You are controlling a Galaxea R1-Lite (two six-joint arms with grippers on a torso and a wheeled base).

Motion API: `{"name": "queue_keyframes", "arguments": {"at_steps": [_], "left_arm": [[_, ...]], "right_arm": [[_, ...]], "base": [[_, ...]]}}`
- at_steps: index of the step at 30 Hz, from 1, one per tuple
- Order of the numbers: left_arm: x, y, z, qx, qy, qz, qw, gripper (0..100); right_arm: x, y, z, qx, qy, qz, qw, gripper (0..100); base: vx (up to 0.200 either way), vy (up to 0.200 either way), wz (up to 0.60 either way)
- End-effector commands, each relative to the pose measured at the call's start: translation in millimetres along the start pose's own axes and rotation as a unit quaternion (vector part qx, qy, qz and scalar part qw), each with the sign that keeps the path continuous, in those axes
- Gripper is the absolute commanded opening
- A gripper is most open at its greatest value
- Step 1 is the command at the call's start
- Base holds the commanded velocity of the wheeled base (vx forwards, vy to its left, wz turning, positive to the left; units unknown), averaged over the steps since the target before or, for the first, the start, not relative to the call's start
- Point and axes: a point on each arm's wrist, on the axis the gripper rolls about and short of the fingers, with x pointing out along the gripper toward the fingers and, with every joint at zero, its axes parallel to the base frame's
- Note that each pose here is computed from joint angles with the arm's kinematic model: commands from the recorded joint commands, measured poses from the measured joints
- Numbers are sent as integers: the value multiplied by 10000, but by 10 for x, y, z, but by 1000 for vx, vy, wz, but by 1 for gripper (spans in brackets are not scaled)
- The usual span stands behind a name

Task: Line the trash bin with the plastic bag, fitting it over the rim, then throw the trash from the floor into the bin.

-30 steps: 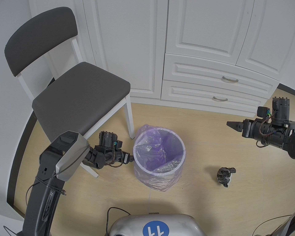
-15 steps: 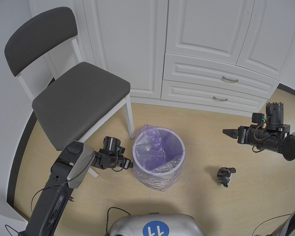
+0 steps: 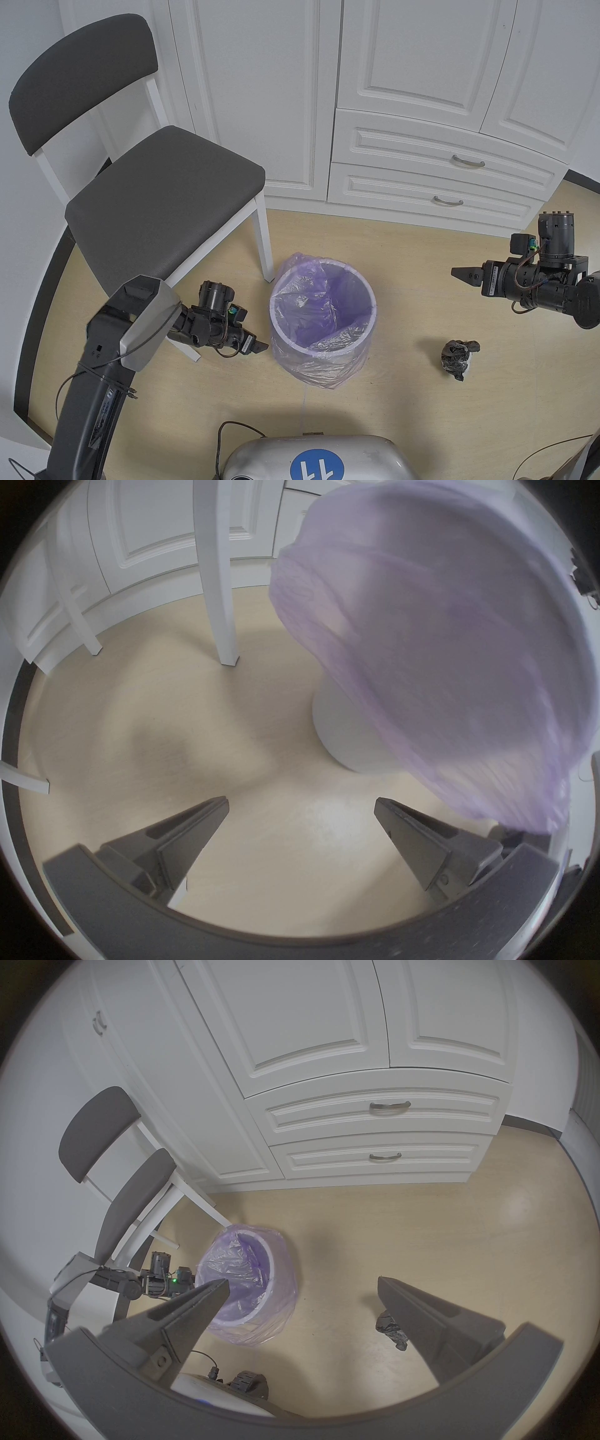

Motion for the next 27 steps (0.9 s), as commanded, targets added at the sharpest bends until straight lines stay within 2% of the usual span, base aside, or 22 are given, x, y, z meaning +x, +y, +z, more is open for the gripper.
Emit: {"name": "queue_keyframes", "arguments": {"at_steps": [1,4,5,11,17,27], "left_arm": [[-830,-155,130,536,-498,-348,9967,100],[-889,-241,99,615,-648,-399,9952,100],[-891,-336,101,713,-755,-461,9935,100],[-764,-579,226,992,-1074,-606,9874,100],[-652,-656,315,1099,-1213,-659,9843,100],[-532,-719,254,1158,-1135,-852,9831,100]], "right_arm": [[-83,18,39,-7,-109,27,9999,100],[-91,24,43,-12,-123,37,9999,100],[-95,25,44,-12,-123,37,9999,100],[-100,28,34,-14,-114,42,9999,100],[-95,28,38,-15,-121,44,9999,100],[-112,30,39,-17,-135,54,9999,100]], "base": [[0,0,0],[0,0,0],[0,0,0],[0,0,0],[0,0,0],[0,0,0]]}}
